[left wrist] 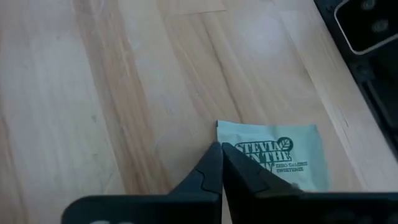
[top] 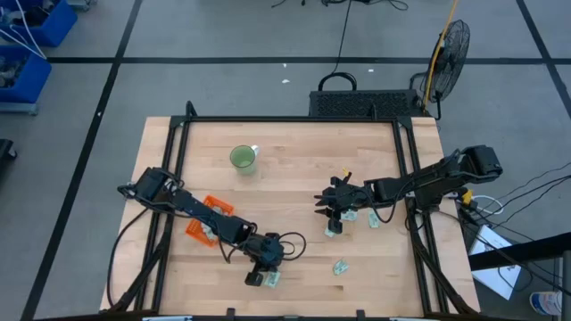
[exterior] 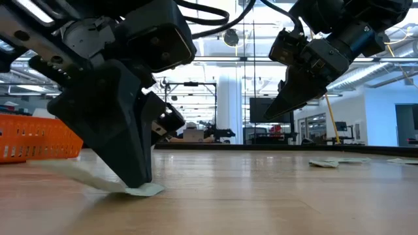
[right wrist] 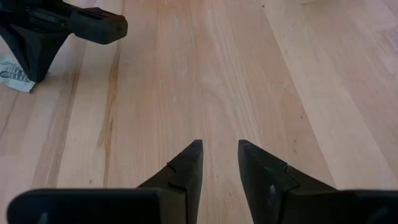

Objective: Pick and place Stevia / Truvia into bins
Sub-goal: Put the stevia packet into the orange bin

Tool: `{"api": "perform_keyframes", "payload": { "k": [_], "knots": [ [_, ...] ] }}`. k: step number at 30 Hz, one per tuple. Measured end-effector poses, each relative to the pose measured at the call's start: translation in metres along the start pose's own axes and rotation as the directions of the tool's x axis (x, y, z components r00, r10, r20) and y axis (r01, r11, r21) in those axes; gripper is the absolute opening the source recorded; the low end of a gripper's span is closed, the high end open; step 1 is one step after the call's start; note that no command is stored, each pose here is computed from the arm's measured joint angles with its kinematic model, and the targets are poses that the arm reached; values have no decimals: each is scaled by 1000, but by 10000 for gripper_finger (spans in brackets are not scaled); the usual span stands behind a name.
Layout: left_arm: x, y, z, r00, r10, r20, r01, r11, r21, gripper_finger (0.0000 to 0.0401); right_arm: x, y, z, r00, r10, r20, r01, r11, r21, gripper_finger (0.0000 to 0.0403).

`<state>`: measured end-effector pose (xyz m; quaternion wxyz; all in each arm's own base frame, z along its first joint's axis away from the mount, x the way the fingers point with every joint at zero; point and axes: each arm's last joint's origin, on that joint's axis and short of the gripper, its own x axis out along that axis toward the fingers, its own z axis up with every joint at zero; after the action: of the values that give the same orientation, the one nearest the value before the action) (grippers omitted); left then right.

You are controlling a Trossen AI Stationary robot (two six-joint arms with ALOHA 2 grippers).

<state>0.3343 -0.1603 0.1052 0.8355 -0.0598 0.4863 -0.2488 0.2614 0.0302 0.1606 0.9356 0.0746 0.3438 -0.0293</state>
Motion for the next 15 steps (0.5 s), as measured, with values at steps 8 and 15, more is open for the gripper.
{"api": "perform_keyframes", "payload": {
  "k": [8,15],
  "knots": [
    [-46,-11,11,994,106,39,-111,986,128,3,0,0,0,1000,0,-1,0,1000,0,94],
    [-135,-33,-9,921,378,-95,-383,923,-34,2,0,0,0,1000,0,-1,0,1000,0,95]
  ]
}}
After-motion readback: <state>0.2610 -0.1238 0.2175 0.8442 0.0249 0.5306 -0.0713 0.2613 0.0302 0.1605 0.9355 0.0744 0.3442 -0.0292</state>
